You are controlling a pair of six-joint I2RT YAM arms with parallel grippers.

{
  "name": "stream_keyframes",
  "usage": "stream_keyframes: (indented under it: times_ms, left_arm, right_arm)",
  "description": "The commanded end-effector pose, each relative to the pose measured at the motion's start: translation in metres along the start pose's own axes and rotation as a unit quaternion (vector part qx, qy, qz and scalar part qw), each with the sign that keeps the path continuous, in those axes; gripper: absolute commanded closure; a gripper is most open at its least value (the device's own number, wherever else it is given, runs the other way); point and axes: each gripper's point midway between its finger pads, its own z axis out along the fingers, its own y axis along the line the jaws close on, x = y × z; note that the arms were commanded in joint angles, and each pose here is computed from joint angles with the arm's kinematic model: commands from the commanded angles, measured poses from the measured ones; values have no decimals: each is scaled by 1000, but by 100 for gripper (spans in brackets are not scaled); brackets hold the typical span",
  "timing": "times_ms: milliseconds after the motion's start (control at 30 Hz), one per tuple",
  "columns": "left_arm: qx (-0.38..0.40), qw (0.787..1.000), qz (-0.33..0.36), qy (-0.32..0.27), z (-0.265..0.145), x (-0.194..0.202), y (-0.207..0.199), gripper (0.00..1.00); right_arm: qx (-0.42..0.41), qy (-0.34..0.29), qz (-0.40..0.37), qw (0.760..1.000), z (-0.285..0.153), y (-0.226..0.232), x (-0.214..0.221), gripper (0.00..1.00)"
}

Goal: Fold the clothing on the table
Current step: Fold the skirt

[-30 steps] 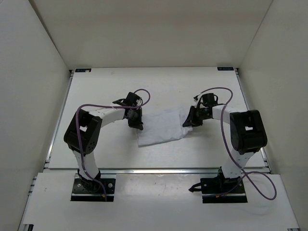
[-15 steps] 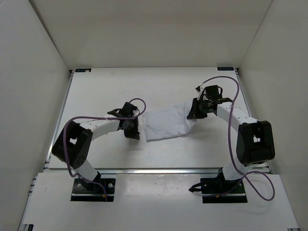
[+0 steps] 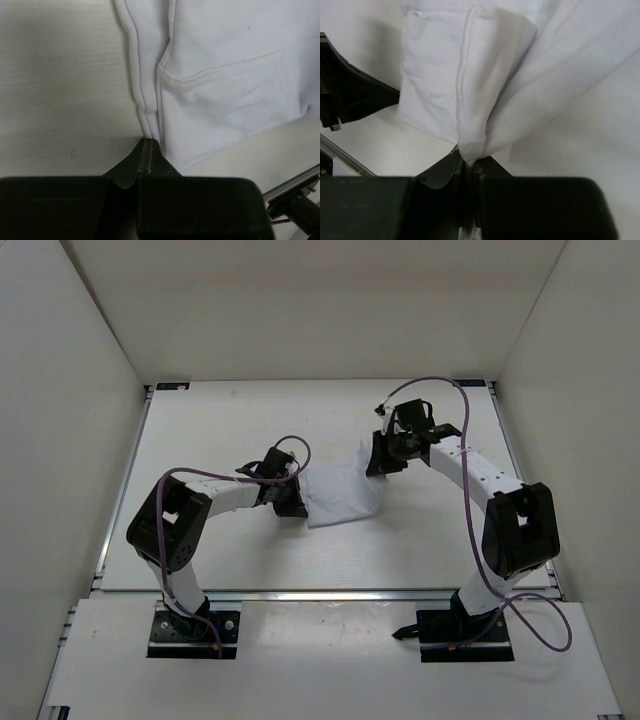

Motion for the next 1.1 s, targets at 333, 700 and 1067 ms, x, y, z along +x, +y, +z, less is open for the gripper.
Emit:
stream_keyframes:
  times_ms: [333,700,1067]
  left_arm:
    - [37,997,-67,-28,22,-15,-10,100]
    - [38,996,-76,-21,19,-18,5,100]
    - [43,996,-70,-20,14,-25,9,100]
  right_arm:
    - [-69,4,-25,997,41,81,-26,100]
    - [-99,53,-7,994,86,104,-3,100]
    - [-160,27,16,987,73,126,-25,35]
